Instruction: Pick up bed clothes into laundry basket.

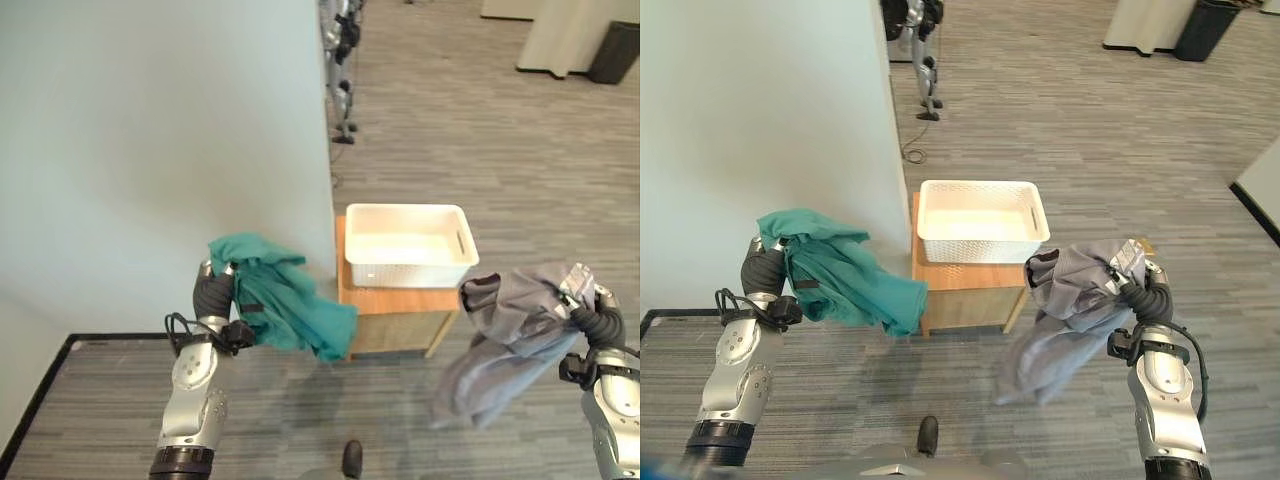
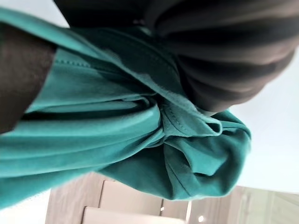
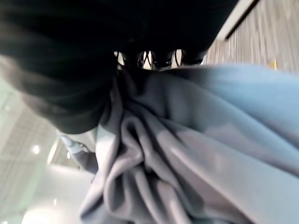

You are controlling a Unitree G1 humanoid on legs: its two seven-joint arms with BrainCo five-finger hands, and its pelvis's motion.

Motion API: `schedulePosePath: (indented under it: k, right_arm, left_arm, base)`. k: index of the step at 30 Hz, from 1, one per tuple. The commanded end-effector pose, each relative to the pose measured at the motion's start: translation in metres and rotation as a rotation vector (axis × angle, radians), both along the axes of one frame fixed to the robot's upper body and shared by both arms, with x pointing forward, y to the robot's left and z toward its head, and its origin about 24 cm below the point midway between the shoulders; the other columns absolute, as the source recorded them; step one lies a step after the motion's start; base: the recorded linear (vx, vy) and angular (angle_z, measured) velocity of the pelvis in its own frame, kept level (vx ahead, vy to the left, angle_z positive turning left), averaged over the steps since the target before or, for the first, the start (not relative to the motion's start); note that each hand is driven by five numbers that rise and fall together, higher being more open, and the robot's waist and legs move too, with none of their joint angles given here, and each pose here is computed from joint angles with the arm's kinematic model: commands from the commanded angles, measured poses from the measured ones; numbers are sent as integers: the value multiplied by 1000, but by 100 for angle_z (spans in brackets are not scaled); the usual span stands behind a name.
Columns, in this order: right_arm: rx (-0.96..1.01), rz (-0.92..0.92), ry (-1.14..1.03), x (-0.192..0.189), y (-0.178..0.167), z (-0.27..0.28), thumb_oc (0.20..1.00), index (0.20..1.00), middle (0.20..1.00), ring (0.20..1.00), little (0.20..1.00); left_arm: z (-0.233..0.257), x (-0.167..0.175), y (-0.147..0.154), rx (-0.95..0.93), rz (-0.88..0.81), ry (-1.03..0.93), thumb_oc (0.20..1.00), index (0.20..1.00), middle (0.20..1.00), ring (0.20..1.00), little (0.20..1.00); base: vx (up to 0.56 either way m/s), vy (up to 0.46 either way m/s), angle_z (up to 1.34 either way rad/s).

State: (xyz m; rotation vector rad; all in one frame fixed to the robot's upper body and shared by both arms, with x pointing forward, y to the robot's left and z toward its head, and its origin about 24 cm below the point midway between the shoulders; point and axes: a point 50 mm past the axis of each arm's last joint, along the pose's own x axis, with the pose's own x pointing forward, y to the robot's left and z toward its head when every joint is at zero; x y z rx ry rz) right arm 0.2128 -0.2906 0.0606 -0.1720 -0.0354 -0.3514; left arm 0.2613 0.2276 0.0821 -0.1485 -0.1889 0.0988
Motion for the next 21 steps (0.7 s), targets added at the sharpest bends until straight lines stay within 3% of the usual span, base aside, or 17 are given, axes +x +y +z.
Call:
schedulePosePath:
  k: [1, 11, 21]
  right_arm:
    - [-84, -5, -165, 14, -2, 34, 200, 200, 200, 200, 200]
    - [-99, 109, -234, 26, 15, 53, 200, 200, 200, 200, 200]
    - [-133, 134, -222, 17, 16, 55, 200, 200, 200, 200, 200]
  left_arm:
    - [28, -2, 9, 27, 8, -140, 200, 200, 200, 200, 200]
    - [28, -5, 14, 80, 7, -122, 200, 200, 200, 200, 200]
    - [10, 5, -13, 3, -88, -68, 200, 200, 200, 200, 200]
  base:
    - [226, -253, -7]
    - [128, -348, 27]
    - [61, -224, 32]
